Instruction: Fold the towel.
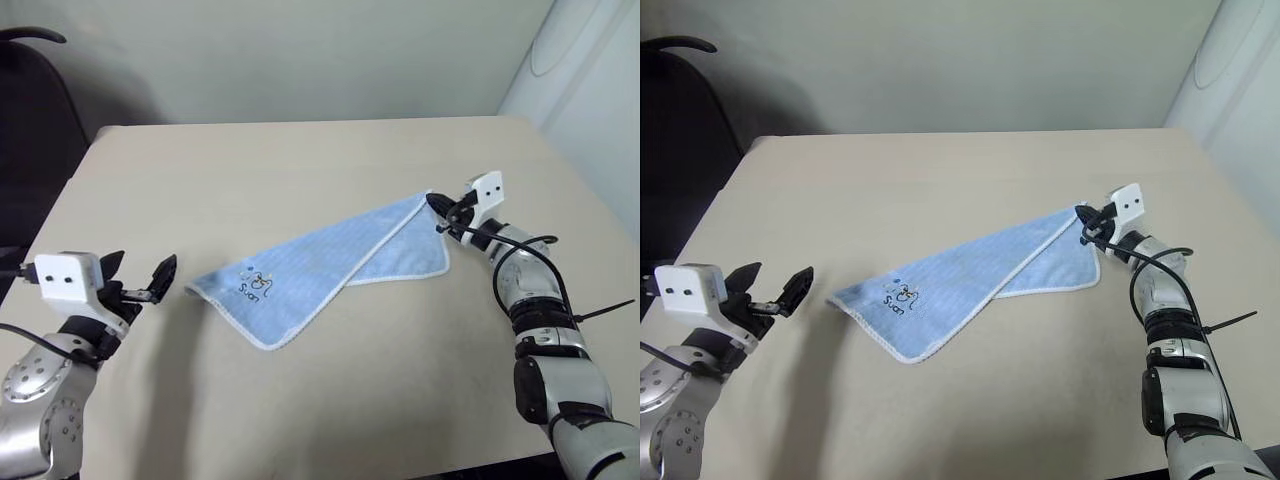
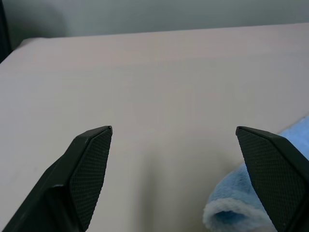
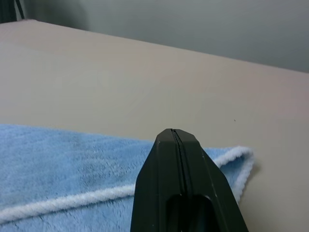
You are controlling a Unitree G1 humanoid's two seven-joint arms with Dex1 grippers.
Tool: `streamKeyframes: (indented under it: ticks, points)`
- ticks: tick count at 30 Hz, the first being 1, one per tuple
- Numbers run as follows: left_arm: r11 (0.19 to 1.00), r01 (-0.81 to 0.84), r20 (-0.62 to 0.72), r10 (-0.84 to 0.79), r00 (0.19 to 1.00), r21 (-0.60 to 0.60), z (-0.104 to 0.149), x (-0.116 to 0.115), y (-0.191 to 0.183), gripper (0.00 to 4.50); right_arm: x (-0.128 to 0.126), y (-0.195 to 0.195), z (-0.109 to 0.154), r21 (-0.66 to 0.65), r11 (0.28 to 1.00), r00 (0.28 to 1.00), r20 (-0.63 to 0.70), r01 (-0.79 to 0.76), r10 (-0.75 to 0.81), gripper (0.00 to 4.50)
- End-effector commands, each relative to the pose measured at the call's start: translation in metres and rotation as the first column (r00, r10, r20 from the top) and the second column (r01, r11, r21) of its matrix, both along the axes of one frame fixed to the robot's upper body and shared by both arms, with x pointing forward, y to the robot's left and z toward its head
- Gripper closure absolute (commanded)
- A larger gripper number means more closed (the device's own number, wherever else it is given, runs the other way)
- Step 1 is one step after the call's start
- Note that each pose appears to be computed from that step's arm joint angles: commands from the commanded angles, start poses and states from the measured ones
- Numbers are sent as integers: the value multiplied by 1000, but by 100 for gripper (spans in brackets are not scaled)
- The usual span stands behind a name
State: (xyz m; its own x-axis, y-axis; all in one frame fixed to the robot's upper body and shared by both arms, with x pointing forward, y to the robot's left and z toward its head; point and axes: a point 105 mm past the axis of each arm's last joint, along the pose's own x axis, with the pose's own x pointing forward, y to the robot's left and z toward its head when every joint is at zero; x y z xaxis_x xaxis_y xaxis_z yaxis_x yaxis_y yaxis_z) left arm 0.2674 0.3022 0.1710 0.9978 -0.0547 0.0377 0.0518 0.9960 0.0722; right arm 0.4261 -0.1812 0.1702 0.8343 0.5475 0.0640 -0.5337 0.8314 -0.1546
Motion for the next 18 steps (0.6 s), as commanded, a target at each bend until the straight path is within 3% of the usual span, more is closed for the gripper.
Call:
streamKeyframes:
  ticks: [1, 18]
  points:
    - [999, 28, 26, -29, 999, 33, 12, 0, -5, 5, -4, -6, 11, 0, 1000, 999, 35, -2, 2, 450]
    - [997, 72, 45, -74, 996, 37, 13, 14, -19, 5, -8, -26, 5, -95, 995, 1000, 12, 20, -19, 450]
